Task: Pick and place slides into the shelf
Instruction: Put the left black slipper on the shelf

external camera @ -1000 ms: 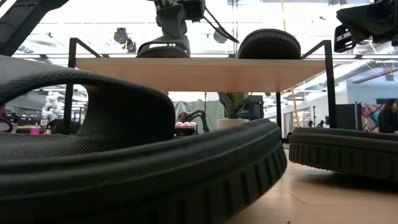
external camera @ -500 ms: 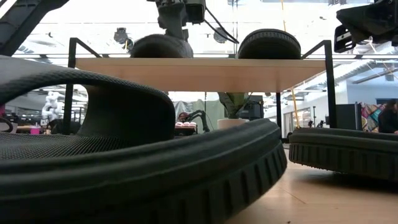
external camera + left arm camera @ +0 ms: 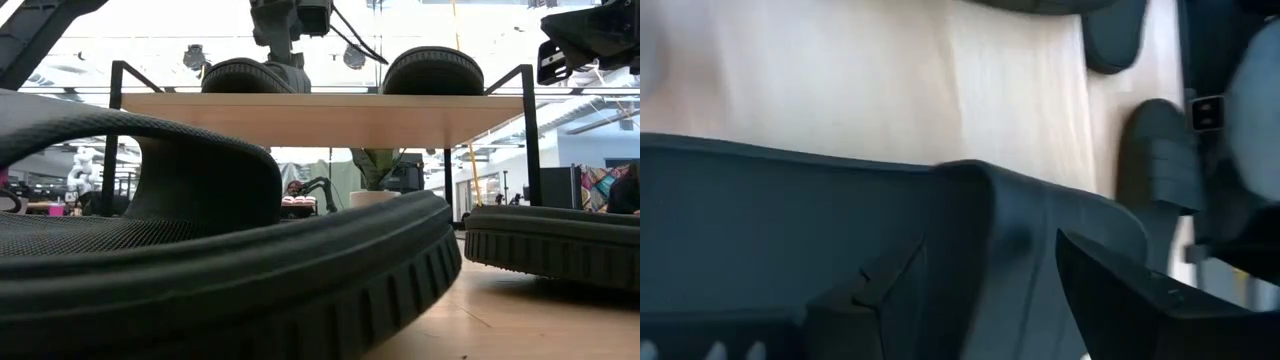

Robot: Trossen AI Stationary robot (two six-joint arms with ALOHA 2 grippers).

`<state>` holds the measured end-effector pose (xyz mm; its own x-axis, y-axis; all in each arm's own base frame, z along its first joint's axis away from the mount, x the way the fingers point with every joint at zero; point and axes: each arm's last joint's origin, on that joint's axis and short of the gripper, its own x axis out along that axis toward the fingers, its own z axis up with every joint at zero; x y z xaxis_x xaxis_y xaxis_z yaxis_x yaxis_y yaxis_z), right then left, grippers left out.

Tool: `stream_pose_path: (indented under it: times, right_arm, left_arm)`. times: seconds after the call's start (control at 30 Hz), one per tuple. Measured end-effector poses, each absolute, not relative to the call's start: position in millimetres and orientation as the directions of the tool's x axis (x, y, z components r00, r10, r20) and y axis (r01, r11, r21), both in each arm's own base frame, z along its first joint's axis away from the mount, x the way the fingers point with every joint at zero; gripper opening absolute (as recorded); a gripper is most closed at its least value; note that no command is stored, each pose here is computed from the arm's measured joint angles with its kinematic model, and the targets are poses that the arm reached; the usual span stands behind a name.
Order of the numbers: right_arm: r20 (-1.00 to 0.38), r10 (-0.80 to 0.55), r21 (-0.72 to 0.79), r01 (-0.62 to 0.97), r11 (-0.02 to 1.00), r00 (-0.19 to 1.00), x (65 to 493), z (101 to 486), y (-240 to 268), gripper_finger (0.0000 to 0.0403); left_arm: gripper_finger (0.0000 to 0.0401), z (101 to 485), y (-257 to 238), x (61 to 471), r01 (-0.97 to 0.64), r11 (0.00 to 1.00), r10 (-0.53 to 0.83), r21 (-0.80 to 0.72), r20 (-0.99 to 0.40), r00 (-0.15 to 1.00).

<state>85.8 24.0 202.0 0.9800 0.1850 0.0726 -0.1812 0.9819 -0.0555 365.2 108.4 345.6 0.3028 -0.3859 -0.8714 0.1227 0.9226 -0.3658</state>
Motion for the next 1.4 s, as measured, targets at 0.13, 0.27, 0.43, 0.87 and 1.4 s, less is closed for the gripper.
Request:
stream_pose_path:
  times: [0.13,0.27,0.43,0.87,1.4]
  right_arm:
    - [0.072,0.184,-0.055,-0.181,0.982,0.98,85.8,201.9,24.0,0.0]
    - [0.072,0.185,-0.055,-0.181,0.982,0.98,85.8,201.9,24.1,0.0]
    - [0.065,0.185,-0.056,-0.181,0.982,0.981,85.8,201.2,24.1,0.0]
    - [0.056,0.186,-0.031,-0.185,0.982,0.981,85.9,200.3,24.1,0.0]
    - [0.064,0.185,-0.037,-0.183,0.982,0.981,85.8,201.1,24.1,0.0]
  left_arm:
    - [0.0219,359.0,103.2,358.9,0.181,0.931,-0.361,-0.315,-0.867,0.343]
    - [0.021,379.4,92.6,342.5,0.236,0.948,-0.29,-0.215,-0.887,0.359]
    - [0.0168,415.9,83.0,306.9,0.11,0.988,-0.149,-0.112,-0.894,0.422]
    - [0.0012,382.1,50.1,313.6,0.057,0.989,-0.146,-0.136,-0.957,0.25]
    - [0.0002,313.3,26.5,299.9,-0.015,0.997,-0.07,-0.07,-0.997,0.028]
